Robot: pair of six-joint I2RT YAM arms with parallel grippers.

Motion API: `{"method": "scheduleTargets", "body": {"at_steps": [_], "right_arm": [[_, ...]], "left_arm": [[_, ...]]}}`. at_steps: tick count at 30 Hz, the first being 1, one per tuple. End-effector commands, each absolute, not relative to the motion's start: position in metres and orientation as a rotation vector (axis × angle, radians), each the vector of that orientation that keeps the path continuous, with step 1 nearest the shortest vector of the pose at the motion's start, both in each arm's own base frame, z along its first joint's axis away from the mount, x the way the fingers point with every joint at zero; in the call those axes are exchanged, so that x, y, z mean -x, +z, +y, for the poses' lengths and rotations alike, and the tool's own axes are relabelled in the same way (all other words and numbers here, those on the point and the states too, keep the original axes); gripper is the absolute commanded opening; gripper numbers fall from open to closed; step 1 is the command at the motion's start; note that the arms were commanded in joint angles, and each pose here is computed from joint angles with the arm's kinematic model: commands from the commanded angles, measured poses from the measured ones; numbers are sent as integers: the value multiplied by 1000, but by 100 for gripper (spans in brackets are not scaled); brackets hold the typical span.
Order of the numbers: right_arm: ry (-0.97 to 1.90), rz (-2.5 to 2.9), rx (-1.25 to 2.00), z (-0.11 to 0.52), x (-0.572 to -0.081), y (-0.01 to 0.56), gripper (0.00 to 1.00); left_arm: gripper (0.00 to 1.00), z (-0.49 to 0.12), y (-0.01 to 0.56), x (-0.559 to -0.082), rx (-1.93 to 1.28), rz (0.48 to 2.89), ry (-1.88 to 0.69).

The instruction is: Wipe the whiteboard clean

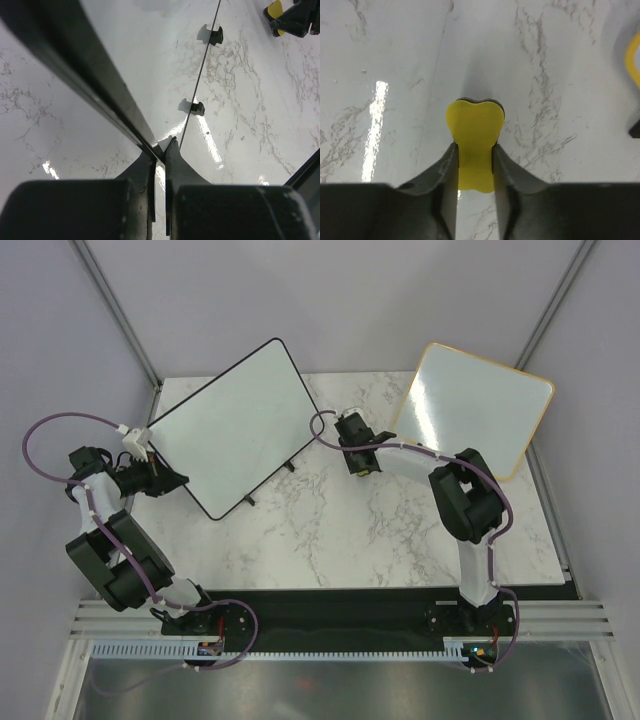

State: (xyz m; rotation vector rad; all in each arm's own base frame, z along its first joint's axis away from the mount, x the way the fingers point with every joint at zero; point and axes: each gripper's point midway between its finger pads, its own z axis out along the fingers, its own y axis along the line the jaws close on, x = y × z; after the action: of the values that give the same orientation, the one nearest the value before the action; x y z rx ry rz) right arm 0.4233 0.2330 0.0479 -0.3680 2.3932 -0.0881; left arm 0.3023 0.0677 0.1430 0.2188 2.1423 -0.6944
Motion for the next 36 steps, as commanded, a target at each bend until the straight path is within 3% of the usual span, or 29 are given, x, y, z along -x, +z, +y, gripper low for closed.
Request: {"method": "scheduleTargets", "body": {"at_steps": [1,4,10,20,32,36], "right_arm": [[-39,2451,395,241,-420,39,47],[-46,2445,387,241,-423,40,72],[-29,2406,374,242,-426,58,84],[62,2368,372,255,-428,68,87],[93,2369,367,260,-429,65,87],[95,2367,366,261,-429,65,87]], "left_arm": [[2,137,134,-319,-410,2188,-215],[3,140,131,-320,-406,2198,-209],[6,141,128,-322,-398,2198,-219],[31,144,130,-327,-380,2190,-215],[45,142,127,-326,-385,2186,-220],[45,138,128,-326,-393,2176,-233]]}}
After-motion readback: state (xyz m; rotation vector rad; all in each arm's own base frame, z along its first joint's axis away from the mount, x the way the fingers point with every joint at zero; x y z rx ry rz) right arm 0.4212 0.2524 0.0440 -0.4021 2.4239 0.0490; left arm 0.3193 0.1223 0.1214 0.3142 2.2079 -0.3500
